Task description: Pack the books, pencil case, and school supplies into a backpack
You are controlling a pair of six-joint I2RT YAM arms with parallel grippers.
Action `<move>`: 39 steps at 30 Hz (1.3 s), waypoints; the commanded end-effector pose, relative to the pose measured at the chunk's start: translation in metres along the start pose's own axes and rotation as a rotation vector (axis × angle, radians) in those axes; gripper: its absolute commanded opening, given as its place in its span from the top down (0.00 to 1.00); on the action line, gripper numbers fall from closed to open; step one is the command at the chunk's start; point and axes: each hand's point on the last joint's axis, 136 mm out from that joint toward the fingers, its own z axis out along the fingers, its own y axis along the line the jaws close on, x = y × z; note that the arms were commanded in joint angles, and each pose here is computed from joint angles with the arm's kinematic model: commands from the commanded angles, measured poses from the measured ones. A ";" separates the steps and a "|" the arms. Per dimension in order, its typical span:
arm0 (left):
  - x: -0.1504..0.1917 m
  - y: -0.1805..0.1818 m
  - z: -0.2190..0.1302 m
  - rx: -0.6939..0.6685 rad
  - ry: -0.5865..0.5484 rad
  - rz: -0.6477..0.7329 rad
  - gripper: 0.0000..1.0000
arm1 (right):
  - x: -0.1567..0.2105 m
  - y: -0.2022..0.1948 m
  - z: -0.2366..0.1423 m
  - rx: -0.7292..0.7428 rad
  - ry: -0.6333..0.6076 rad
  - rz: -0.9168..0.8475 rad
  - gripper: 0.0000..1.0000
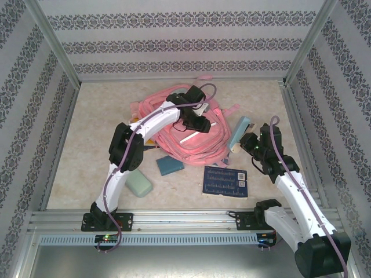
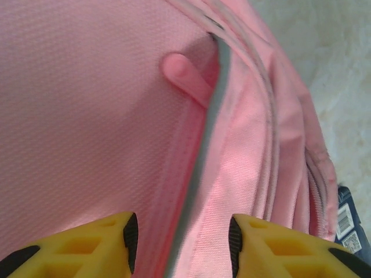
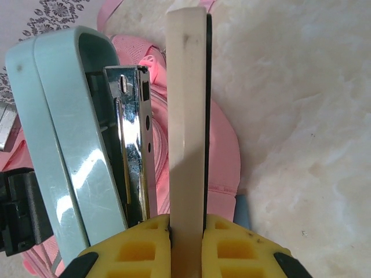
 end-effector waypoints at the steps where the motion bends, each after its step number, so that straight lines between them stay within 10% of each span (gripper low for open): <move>1: 0.011 -0.012 0.002 0.026 0.055 0.019 0.59 | -0.008 0.012 -0.004 -0.049 -0.040 0.012 1.00; 8: 0.013 -0.007 0.004 0.005 0.075 0.030 1.00 | -0.010 0.014 -0.005 -0.052 -0.043 0.014 1.00; 26: -0.024 -0.041 -0.143 -0.020 -0.190 0.112 1.00 | -0.018 0.011 0.025 0.006 -0.021 0.182 1.00; 39: -0.008 -0.061 -0.136 0.098 -0.125 0.118 0.95 | 0.002 0.090 0.061 -0.265 0.146 0.382 1.00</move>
